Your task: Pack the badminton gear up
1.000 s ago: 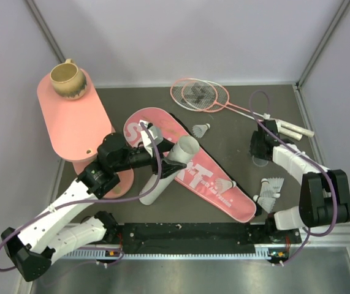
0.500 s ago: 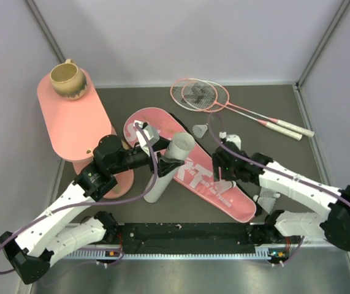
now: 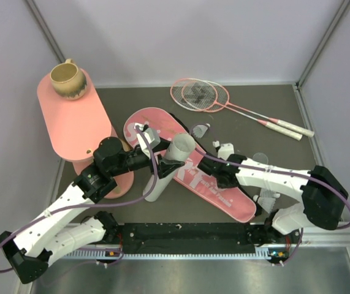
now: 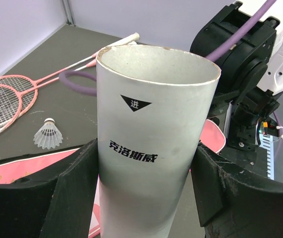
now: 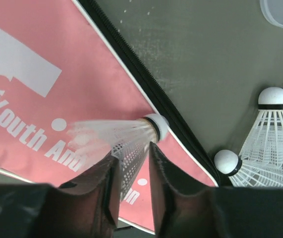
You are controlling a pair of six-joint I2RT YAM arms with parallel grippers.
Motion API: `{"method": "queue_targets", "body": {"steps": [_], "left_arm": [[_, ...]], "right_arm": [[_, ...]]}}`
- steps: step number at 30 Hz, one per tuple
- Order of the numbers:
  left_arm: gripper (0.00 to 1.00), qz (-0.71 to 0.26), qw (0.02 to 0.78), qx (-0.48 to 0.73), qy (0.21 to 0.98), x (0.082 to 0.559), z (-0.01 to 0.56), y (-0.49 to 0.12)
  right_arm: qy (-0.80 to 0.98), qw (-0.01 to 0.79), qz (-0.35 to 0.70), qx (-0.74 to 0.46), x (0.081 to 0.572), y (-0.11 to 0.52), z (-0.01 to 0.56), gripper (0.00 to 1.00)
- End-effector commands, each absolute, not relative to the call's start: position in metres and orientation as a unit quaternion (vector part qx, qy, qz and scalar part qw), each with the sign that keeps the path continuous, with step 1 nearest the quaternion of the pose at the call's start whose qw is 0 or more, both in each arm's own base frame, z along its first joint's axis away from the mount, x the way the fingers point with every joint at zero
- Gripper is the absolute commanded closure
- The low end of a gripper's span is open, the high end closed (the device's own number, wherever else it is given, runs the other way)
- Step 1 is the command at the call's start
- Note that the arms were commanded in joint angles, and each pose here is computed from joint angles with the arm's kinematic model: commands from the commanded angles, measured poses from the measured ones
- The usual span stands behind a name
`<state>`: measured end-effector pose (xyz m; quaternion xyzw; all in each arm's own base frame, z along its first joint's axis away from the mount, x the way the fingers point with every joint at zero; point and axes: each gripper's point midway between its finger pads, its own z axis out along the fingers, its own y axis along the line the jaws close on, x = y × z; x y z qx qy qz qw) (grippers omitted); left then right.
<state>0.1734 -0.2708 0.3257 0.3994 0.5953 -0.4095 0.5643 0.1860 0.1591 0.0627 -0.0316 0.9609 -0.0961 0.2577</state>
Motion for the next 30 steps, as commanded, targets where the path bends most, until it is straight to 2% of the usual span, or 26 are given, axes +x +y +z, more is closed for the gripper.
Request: {"method": "queue_targets", "body": {"steps": [1,4,9,12,13,14,17,21,24,30], "left_arm": [[0.86,-0.405,0.588,0.397,0.577,0.173,0.339,-0.268],[0.86,-0.39,0.592,0.403,0.579,0.179,0.333,-0.269],[0.87,-0.391,0.569,0.418,0.59,0.181,0.327,-0.276],[0.87,-0.401,0.562,0.438,0.575,0.173,0.327,-0.279],[0.87,-0.401,0.562,0.442,0.572,0.172,0.325,-0.279],[0.87,-0.403,0.562,0.449,0.566,0.17,0.325,-0.279],[0.85,-0.413,0.555,0.464,0.553,0.163,0.33,-0.281],[0.85,-0.443,0.528,0.49,0.533,0.149,0.339,-0.289],[0.86,-0.445,0.524,0.486,0.539,0.154,0.343,-0.293],[0.87,-0.443,0.511,0.509,0.533,0.153,0.322,-0.297]], "right_arm": [[0.944,0.316,-0.096,-0.009,0.198,0.153,0.09,0.85],[0.938,0.331,-0.103,-0.018,0.207,0.15,0.102,1.0],[0.932,0.349,-0.092,-0.027,0.224,0.142,0.13,1.0],[0.929,0.37,-0.005,-0.031,0.231,0.147,0.166,1.0],[0.916,0.398,0.046,0.0,0.246,0.141,0.191,1.0],[0.916,0.378,0.132,-0.038,0.237,0.16,0.202,1.0],[0.875,0.397,0.269,-0.069,0.232,0.171,0.263,1.0],[0.815,0.439,0.358,-0.125,0.207,0.187,0.352,1.0],[0.782,0.429,0.42,-0.165,0.183,0.201,0.387,1.0],[0.761,0.389,0.474,-0.214,0.161,0.217,0.397,1.0]]}}
